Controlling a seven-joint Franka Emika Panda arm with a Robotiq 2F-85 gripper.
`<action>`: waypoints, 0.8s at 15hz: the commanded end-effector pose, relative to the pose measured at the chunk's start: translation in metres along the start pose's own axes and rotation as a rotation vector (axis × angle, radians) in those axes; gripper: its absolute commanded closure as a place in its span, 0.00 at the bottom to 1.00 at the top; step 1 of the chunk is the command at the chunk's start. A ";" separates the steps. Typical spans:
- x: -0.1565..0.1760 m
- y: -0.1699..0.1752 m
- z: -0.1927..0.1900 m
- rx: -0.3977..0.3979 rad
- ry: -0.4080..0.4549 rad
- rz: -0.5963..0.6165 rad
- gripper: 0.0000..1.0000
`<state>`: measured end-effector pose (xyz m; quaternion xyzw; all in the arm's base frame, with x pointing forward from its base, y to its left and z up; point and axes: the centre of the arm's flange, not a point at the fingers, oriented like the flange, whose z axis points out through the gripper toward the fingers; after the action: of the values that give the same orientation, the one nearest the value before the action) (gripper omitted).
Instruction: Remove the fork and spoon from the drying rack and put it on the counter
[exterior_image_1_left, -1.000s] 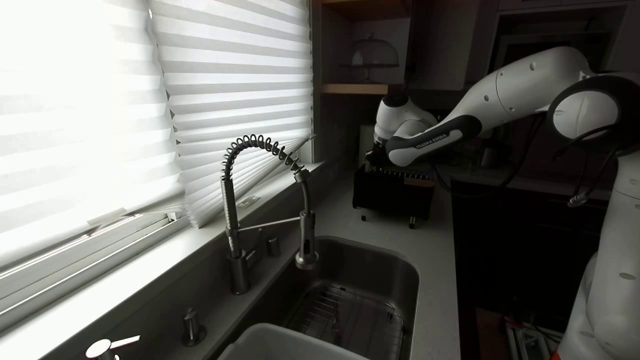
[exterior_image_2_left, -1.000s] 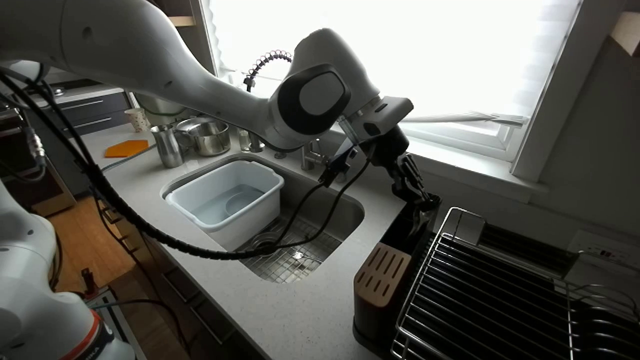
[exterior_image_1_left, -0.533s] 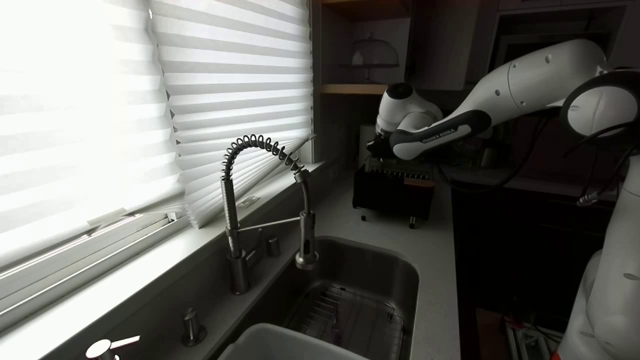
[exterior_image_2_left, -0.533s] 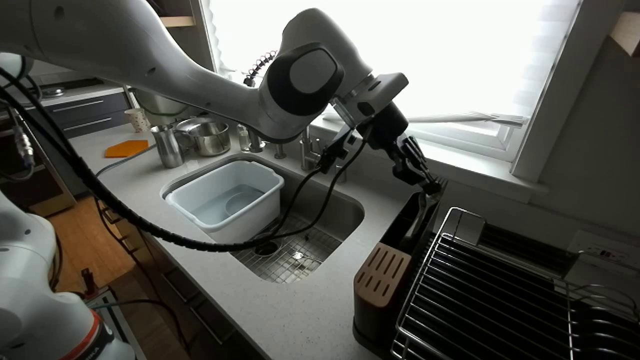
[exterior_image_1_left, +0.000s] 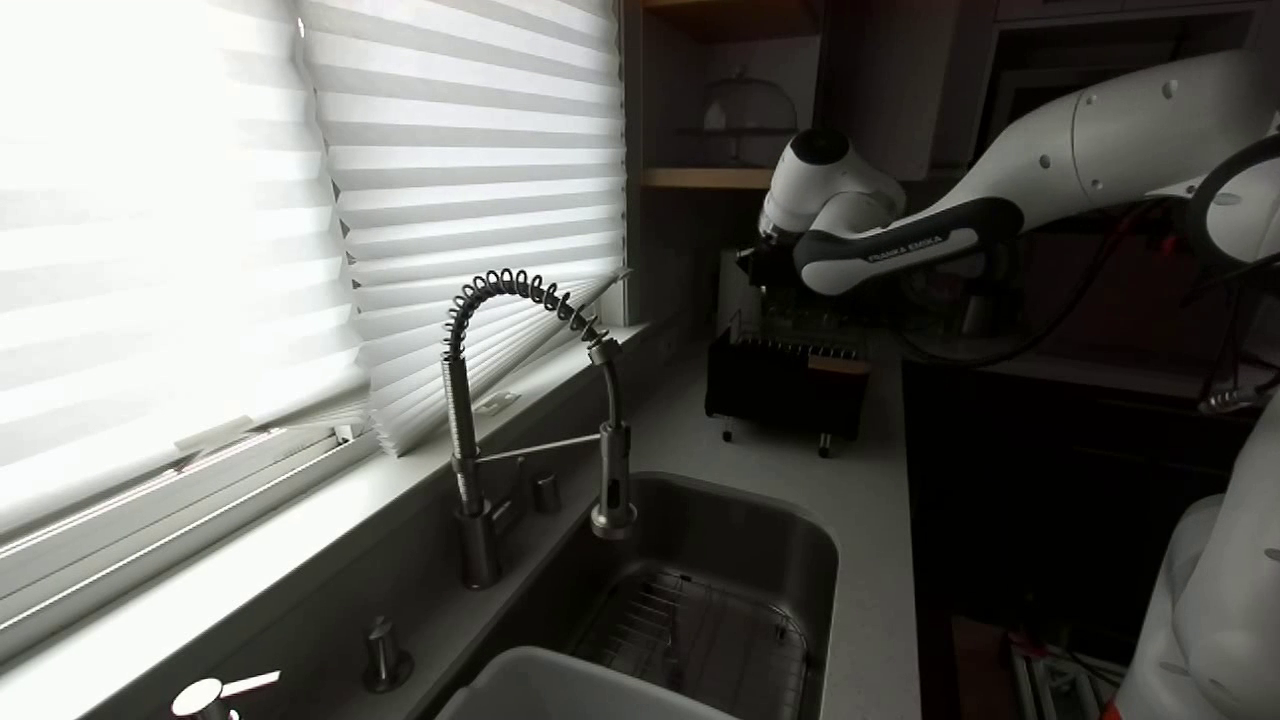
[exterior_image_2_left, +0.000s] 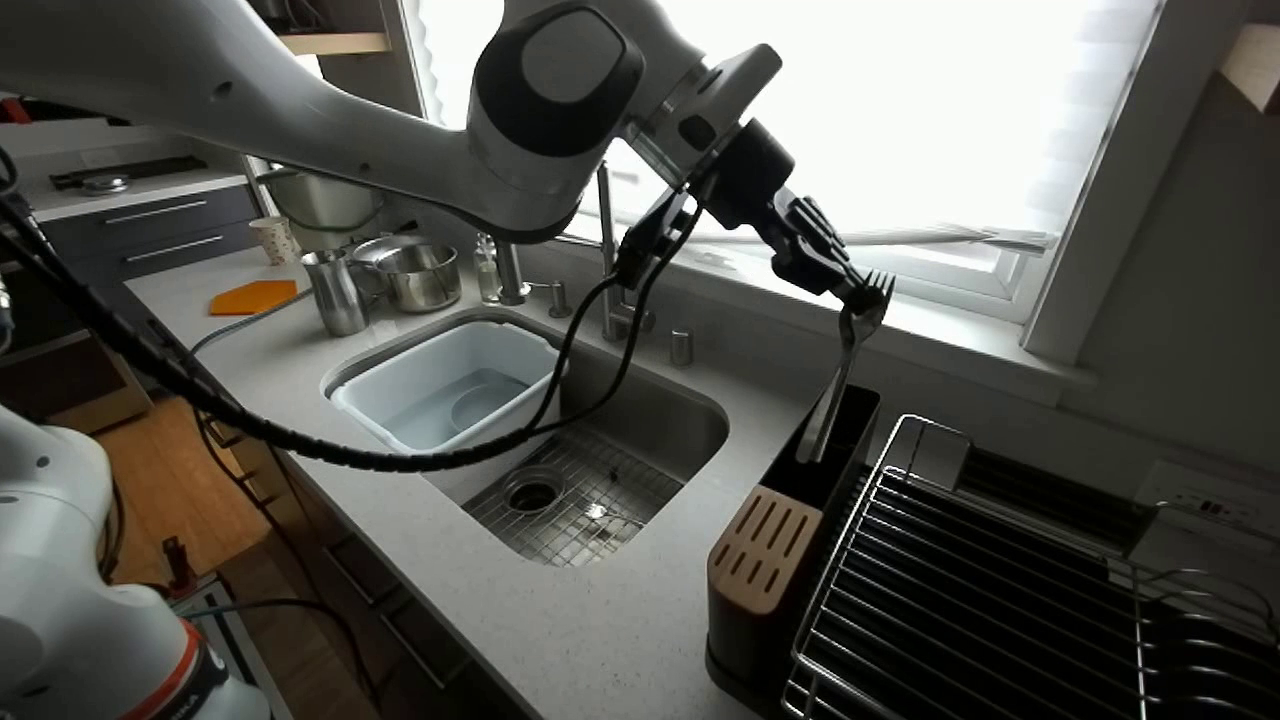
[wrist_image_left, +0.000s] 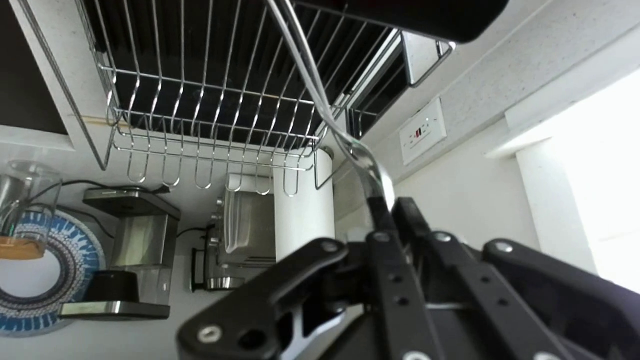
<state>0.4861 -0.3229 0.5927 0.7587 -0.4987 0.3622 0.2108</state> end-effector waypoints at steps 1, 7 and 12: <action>-0.002 0.003 -0.028 0.005 0.033 -0.001 0.98; -0.017 -0.002 -0.052 0.009 -0.119 -0.069 0.98; -0.042 -0.010 -0.058 -0.005 -0.303 -0.169 0.98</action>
<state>0.4755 -0.2662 0.6054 0.8187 -0.4724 0.2725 0.1797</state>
